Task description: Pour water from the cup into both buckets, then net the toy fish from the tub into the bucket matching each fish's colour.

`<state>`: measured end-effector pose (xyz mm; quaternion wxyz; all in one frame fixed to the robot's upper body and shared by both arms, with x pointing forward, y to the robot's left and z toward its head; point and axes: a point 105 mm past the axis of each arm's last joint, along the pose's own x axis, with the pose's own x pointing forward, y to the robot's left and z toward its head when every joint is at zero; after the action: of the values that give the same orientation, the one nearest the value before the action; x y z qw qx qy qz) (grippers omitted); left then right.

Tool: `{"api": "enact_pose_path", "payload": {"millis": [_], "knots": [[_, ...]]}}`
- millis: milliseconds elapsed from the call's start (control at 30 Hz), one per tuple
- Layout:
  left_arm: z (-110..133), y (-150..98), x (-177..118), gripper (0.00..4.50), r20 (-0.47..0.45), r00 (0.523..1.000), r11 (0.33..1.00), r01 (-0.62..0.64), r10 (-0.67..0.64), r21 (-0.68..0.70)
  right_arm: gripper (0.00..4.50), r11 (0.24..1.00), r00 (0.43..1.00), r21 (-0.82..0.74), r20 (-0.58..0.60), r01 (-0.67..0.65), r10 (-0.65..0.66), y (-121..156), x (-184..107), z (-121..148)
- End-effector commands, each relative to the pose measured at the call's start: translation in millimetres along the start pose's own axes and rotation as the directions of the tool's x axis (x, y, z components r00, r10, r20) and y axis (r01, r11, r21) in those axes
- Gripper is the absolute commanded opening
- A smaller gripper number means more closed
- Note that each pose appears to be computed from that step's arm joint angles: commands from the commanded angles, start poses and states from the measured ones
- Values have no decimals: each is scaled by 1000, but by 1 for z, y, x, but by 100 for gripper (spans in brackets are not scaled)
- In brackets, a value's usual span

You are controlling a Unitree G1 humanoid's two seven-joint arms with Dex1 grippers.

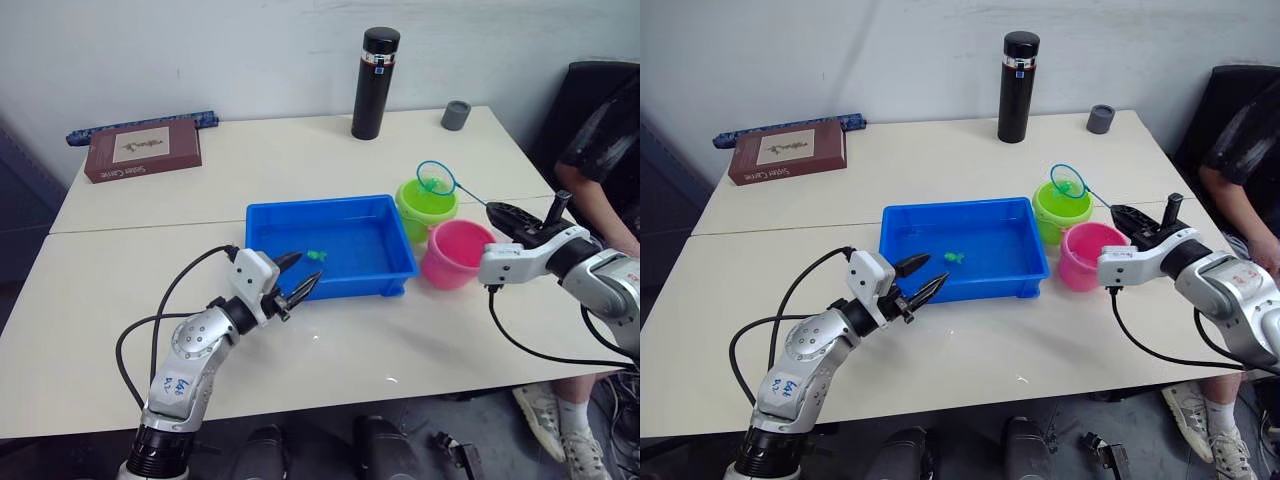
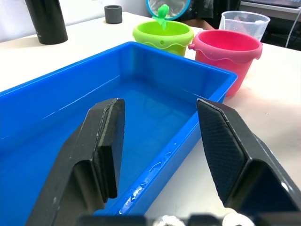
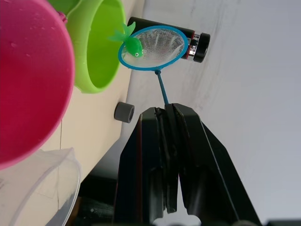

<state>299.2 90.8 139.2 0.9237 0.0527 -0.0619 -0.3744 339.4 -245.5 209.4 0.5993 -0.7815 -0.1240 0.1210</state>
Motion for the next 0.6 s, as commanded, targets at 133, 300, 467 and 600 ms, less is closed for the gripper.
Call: {"api": "enact_pose_path", "payload": {"millis": [133, 300, 467, 600], "knots": [[8, -3, 0, 267, 28, 1000, 1000, 9, -9, 15, 0, 999, 999, -35, -11, -34, 34, 10, -1, -6], [8, -3, 0, 267, 28, 1000, 1000, 9, -9, 14, 0, 998, 997, -7, -32, 68, -68, -19, 1, -13], [9, -1, 1, 267, 29, 1000, 1000, 10, -11, 17, 0, 997, 997, -11, -17, 71, -71, -21, 2, -10], [8, -4, 1, 267, 28, 999, 1000, 15, -16, 15, 0, 1000, 1000, -14, -5, -5, 4, 1, 1, -6]]}}
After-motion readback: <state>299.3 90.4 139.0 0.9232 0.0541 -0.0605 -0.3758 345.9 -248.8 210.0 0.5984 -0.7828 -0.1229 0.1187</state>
